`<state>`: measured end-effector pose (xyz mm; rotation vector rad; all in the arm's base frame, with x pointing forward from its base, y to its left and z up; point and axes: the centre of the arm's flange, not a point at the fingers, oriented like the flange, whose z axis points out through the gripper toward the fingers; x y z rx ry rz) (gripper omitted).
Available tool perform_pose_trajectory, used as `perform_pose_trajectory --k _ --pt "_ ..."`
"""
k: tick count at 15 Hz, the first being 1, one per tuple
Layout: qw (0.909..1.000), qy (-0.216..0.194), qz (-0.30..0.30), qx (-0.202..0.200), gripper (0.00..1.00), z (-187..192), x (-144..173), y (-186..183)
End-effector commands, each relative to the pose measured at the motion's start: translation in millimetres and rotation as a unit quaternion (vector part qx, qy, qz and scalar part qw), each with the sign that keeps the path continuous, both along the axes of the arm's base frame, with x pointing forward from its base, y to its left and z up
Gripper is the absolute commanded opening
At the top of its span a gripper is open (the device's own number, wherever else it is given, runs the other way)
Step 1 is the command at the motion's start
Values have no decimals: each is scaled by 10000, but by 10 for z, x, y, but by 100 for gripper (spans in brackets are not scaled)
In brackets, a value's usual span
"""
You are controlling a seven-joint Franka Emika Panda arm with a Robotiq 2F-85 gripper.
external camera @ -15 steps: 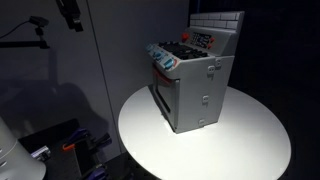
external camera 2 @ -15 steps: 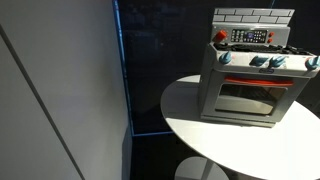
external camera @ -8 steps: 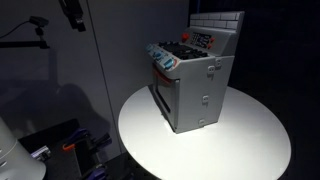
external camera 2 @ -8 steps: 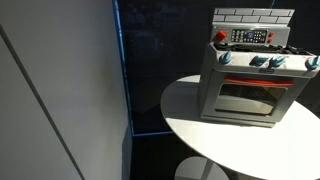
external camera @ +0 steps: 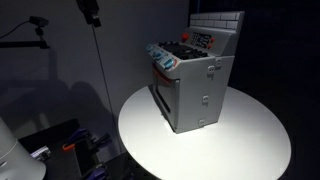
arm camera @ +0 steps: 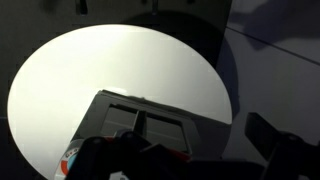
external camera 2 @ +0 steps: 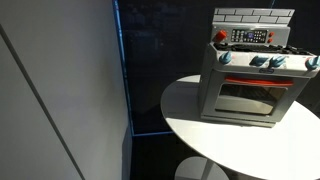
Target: Press the top button on the microwave oven controlling panel of the stove
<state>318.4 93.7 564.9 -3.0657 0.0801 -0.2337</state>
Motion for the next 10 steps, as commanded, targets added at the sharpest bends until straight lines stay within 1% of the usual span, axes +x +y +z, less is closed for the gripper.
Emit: perform_pose_trajectory --k 1,7,10 --pt "9997 42 -251 5 100 189 401 -136" --pt "9951 101 -963 -211 100 248 859 -545" --pt "9903 -45 -1329 -410 100 270 1027 -751"
